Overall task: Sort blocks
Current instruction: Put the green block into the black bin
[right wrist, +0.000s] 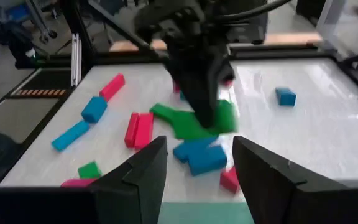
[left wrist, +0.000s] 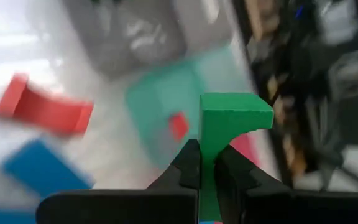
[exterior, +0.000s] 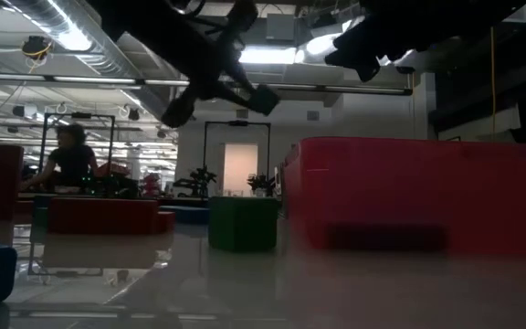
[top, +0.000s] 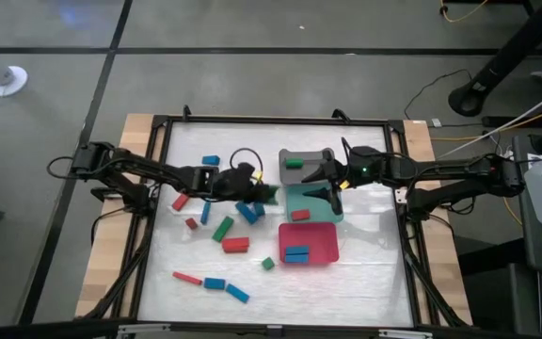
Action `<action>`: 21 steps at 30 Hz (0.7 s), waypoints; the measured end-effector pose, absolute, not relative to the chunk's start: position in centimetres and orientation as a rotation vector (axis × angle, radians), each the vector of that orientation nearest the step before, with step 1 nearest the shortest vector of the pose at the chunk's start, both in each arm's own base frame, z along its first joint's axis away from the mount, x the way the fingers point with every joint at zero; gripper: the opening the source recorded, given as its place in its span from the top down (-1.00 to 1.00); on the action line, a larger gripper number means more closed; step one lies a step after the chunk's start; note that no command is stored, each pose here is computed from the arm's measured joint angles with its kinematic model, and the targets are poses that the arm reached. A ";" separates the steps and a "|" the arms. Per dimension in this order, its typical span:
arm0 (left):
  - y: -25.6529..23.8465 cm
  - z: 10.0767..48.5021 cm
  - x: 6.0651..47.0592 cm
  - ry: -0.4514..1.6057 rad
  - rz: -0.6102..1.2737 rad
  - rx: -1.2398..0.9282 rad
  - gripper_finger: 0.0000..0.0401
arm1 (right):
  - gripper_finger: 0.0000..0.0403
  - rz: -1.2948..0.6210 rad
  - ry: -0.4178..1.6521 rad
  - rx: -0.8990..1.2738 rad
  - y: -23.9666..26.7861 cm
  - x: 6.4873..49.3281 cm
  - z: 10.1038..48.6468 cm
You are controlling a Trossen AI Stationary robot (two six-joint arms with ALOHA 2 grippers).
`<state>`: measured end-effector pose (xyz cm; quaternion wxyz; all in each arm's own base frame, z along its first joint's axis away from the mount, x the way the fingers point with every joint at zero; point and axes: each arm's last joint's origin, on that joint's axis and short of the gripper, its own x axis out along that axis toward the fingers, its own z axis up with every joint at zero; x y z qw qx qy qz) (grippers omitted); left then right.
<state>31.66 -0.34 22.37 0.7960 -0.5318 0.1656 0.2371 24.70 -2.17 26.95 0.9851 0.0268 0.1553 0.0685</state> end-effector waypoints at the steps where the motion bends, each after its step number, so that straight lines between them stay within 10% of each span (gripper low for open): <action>1: -0.1 22.5 31.7 0.322 0.521 -1.143 0.95 | 0.08 0.138 0.294 0.050 -2.2 24.8 27.1; 21: -0.3 23.8 32.3 0.181 0.465 -1.093 0.95 | 0.08 -0.031 0.246 -0.041 -3.2 28.6 24.4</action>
